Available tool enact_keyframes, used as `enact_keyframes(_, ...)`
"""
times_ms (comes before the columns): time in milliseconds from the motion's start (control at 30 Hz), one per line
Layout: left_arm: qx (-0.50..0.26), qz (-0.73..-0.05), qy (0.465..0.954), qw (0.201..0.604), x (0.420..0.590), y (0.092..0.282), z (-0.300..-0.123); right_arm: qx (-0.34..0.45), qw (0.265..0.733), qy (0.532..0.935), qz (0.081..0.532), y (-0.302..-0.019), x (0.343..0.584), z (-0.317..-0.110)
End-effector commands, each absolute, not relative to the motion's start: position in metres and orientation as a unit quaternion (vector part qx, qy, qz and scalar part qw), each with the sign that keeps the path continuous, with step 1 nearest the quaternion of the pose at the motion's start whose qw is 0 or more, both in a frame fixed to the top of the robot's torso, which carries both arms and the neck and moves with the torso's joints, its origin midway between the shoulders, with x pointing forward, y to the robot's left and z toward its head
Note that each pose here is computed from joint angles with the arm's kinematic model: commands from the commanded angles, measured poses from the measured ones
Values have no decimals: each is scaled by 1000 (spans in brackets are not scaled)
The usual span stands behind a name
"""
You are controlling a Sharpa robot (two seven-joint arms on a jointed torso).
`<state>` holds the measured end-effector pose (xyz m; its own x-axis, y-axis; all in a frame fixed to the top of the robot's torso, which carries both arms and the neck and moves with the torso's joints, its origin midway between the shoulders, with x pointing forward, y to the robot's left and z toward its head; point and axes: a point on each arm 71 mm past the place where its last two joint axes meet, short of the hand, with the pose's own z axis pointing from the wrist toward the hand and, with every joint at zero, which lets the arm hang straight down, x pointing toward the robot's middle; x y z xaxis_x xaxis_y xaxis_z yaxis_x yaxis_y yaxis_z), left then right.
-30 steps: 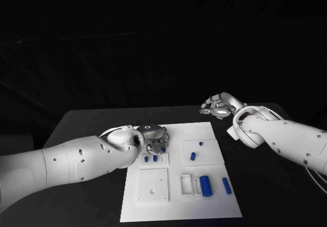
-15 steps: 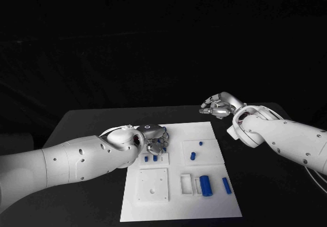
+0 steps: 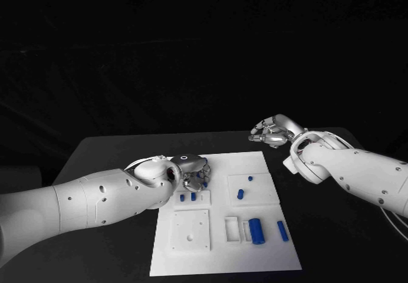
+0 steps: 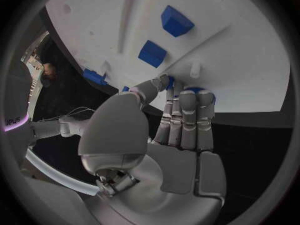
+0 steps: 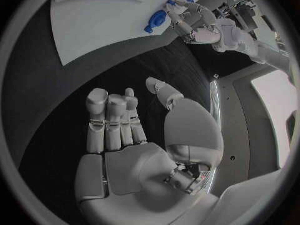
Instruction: Assemble the parts on the task board
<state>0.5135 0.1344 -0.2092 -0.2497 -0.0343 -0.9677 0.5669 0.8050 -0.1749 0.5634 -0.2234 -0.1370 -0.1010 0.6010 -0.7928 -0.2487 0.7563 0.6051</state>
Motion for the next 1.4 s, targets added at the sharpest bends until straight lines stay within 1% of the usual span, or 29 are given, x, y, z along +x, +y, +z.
enact_keyframes(33,190,-252,775,548,505,132,-229,126,654,670,327,-222,563,-137)
enact_keyframes(433,190,-252,772,551,505,133,-229,125,654,670,328,-221,563,-137)
enact_keyframes(600,183,-255,762,566,506,134,-227,125,655,670,328,-221,563,-137)
enact_keyframes(767,167,-262,744,591,507,137,-222,126,655,669,327,-222,563,-137)
enact_keyframes(967,154,-274,730,607,506,139,-220,126,655,669,327,-222,563,-137)
enact_keyframes(1400,135,-292,712,624,504,145,-215,126,655,670,327,-222,564,-138)
